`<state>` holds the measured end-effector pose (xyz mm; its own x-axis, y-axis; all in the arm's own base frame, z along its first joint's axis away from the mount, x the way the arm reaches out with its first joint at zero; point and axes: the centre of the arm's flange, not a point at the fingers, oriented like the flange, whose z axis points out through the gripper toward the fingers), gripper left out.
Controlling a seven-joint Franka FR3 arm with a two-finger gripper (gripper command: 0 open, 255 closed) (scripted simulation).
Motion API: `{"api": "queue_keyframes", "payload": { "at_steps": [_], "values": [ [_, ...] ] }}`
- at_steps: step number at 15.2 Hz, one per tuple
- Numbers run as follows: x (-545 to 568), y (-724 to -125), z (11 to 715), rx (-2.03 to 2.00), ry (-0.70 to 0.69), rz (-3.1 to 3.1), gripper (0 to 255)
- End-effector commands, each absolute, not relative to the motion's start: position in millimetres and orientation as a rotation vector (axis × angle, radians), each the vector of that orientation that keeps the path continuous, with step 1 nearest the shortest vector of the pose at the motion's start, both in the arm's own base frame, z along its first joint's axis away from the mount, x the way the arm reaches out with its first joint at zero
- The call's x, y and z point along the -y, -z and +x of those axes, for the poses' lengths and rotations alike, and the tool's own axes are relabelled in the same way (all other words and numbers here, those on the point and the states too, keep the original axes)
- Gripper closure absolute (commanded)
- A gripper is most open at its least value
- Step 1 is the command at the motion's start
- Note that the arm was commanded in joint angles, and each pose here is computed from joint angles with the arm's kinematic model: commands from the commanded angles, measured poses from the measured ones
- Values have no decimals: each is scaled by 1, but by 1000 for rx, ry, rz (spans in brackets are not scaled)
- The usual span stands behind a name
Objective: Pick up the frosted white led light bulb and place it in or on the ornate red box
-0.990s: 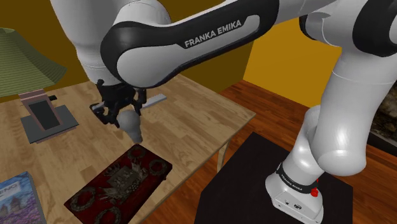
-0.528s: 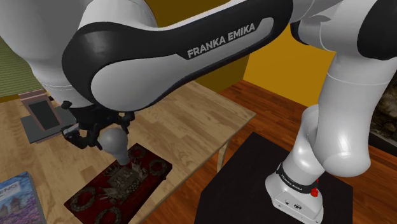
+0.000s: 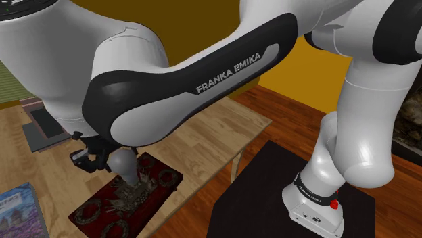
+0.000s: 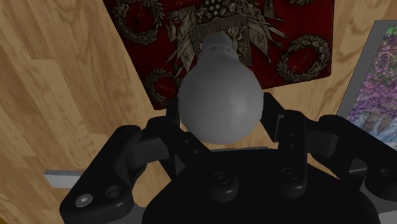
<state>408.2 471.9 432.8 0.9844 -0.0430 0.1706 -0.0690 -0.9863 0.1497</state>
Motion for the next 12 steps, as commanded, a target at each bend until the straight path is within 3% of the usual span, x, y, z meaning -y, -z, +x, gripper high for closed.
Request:
{"api": "queue_keyframes", "payload": {
  "at_steps": [1, 12],
  "values": [
    [-472, -423, 409, 84, -251, 2975, 255],
    [-472, -372, 409, 84, -251, 2975, 255]
  ]
}}
